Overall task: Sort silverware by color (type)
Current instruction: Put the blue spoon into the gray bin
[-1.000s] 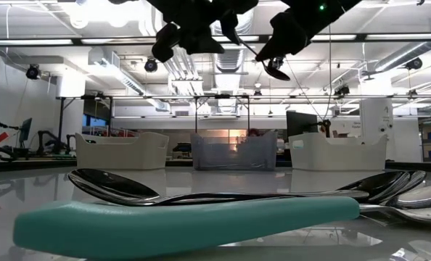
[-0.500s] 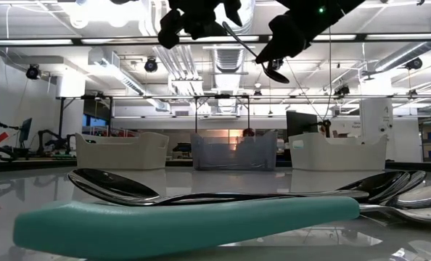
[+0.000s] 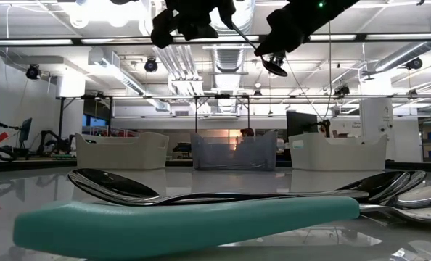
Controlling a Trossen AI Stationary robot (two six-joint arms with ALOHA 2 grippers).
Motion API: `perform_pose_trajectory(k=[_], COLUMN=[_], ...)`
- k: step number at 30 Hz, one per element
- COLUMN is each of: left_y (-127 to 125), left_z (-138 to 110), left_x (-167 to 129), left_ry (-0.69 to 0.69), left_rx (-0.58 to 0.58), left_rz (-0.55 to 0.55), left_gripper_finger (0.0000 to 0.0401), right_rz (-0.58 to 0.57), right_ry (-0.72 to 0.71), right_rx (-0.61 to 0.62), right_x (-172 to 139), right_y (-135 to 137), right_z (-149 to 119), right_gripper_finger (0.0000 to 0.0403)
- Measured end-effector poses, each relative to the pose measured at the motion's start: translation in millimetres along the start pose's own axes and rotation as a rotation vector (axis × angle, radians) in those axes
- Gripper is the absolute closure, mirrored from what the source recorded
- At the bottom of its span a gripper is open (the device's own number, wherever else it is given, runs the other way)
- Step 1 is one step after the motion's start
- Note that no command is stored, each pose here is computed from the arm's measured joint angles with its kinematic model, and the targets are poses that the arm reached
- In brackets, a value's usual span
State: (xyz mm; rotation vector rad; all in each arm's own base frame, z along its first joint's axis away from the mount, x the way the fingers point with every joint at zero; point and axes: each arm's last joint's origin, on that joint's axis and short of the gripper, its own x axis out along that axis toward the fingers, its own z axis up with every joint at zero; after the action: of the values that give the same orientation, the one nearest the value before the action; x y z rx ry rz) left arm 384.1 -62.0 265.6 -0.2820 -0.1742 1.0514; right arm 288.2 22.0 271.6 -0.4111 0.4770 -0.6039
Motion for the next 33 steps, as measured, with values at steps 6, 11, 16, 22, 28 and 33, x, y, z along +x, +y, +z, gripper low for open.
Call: perform_pose_trajectory(k=[6,11,16,22,28,33], left_y=[-0.1,-1.6,-1.6,-3.2,-5.9,-6.7], left_z=[0.4,0.6,1.1,4.6,8.5,8.5], left_x=[0.6,-0.8,-0.2,-0.3,-0.7,-1.4], left_ry=[0.000,0.007,0.005,-0.001,-0.006,-0.002], left_rx=[-0.004,-0.012,-0.017,-0.052,-0.038,-0.035], left_rz=[0.000,-0.029,-0.030,-0.059,-0.122,-0.146], left_gripper_finger=[0.0265,0.0265,0.0265,0.0276,0.0319,0.0376], right_rz=[0.003,0.001,0.024,0.060,0.088,0.079], right_ry=[-0.002,-0.002,-0.008,-0.013,-0.022,-0.043], right_rx=[-0.005,-0.012,0.001,0.005,0.008,-0.004], right_x=[-1.1,-1.1,-2.9,-2.9,-3.4,-3.4], right_y=[1.4,1.3,3.7,4.8,6.0,5.3], right_z=[0.2,0.2,0.6,0.5,1.1,3.7], right_gripper_finger=[0.0394,0.0394,0.0394,0.0394,0.0394,0.0394])
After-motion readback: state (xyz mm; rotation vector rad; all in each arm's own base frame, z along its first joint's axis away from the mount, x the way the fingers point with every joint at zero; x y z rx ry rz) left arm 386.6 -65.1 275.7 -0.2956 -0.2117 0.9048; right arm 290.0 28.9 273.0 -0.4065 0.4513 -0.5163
